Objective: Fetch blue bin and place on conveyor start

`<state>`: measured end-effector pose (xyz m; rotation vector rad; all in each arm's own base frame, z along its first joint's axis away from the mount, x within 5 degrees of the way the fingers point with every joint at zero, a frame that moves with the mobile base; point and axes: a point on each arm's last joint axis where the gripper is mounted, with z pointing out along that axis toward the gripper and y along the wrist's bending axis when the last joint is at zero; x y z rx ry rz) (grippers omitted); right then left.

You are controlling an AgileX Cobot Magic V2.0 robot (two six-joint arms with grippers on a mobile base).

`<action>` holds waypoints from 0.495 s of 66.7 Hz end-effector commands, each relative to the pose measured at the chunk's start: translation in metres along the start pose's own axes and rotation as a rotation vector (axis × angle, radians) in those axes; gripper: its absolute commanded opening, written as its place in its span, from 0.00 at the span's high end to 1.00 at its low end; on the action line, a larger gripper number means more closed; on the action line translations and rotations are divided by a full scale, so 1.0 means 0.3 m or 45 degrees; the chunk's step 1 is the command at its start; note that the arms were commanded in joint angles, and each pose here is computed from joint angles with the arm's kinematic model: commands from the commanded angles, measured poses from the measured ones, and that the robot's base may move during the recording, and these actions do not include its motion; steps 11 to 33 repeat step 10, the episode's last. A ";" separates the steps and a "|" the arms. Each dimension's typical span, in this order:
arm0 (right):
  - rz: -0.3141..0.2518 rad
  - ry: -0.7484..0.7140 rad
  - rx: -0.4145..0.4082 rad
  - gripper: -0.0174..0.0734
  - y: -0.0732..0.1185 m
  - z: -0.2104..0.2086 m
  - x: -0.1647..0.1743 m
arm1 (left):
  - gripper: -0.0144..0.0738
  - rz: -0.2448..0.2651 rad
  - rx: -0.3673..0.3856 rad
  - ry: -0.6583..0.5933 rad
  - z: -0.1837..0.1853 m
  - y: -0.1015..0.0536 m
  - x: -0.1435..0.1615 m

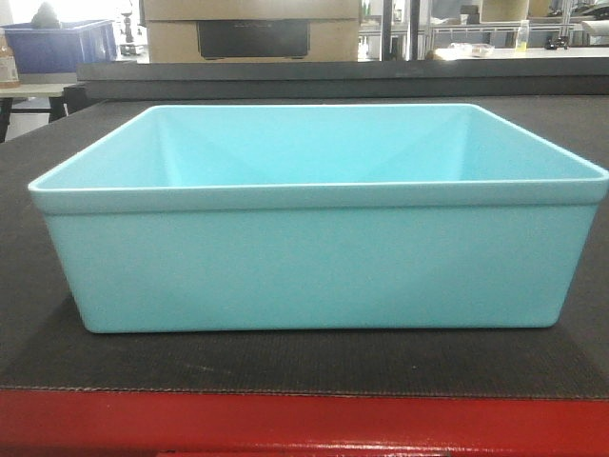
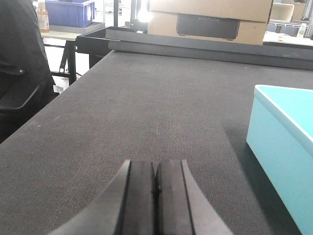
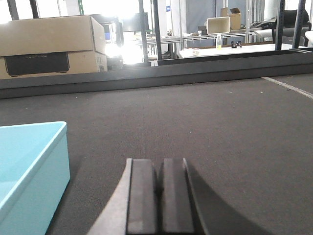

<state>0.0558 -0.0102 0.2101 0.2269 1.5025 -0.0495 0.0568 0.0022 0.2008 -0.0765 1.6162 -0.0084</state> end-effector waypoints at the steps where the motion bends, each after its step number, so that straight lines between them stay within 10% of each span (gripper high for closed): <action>1: -0.008 -0.039 0.001 0.99 0.000 -0.001 -0.009 | 0.96 -0.007 0.001 -0.032 -0.002 0.000 -0.008; 33: -0.008 -0.039 0.001 0.99 0.000 -0.001 -0.009 | 0.96 -0.007 0.001 -0.032 -0.002 0.000 -0.008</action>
